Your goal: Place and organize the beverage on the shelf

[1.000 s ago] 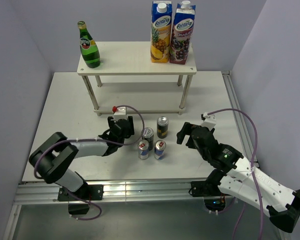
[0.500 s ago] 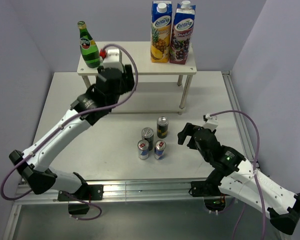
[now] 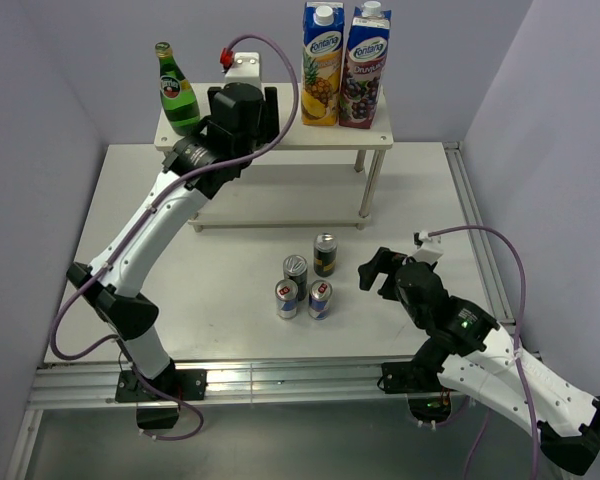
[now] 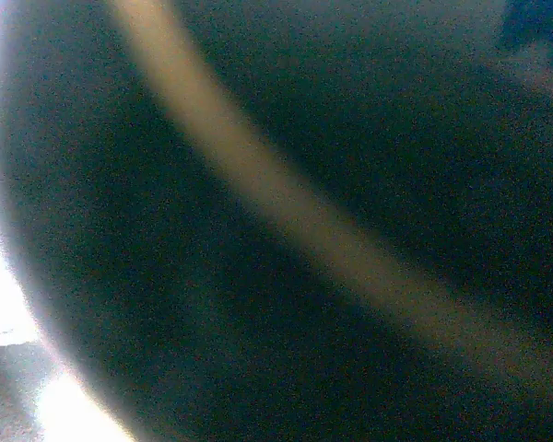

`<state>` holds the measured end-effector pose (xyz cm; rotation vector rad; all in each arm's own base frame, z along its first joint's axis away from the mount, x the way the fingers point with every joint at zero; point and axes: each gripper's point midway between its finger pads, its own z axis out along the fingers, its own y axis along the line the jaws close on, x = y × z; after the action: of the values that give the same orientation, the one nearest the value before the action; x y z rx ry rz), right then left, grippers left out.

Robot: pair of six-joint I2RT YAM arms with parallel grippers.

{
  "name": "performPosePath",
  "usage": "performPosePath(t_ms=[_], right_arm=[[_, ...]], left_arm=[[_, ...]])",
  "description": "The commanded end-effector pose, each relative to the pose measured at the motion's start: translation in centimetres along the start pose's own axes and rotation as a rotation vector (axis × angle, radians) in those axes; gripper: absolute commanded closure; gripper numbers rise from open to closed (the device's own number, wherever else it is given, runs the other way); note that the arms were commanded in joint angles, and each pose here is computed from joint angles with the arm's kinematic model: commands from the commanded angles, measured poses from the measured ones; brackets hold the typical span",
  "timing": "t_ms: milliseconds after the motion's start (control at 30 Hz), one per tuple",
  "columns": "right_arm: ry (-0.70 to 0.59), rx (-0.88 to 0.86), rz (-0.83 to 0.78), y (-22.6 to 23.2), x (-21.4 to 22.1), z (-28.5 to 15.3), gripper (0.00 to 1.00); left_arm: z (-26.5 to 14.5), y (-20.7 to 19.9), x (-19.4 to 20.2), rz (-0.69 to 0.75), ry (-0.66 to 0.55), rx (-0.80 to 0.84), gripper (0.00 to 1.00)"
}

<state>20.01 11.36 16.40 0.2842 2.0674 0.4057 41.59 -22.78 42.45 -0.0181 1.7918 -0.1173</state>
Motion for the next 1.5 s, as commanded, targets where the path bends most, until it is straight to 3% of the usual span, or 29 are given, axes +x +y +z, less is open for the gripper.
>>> performPosePath(t_ms=[0,533,1033,1133,1300,1367,1467], right_arm=[[-0.031,0.002,0.019,-0.1,-0.4,0.0,0.00],[-0.033,-0.002,0.017,-0.1,-0.4,0.0,0.00],[-0.036,0.001,0.021,-0.1,-0.5,0.0,0.00],[-0.036,0.001,0.020,-0.1,-0.5,0.0,0.00],[-0.035,0.000,0.019,-0.1,-0.5,0.0,0.00],[-0.036,-0.001,0.019,-0.1,-0.4,0.0,0.00],[-0.037,-0.002,0.022,-0.1,-0.5,-0.1,0.00]], left_arm=[[-1.4,1.8,-6.9,-0.072,-0.191,-0.053,1.00],[2.7,7.5,-5.9,-0.084,-0.212,-0.242,1.00],[5.3,8.3,-2.1,-0.147,-0.167,-0.238,0.98],[5.6,8.1,-1.7,-0.147,-0.157,-0.232,0.87],[5.8,7.7,-1.0,-0.148,-0.142,-0.210,0.41],[5.8,7.7,-0.7,-0.147,-0.135,-0.202,0.32],[5.9,7.3,-0.3,-0.144,-0.125,-0.187,0.25]])
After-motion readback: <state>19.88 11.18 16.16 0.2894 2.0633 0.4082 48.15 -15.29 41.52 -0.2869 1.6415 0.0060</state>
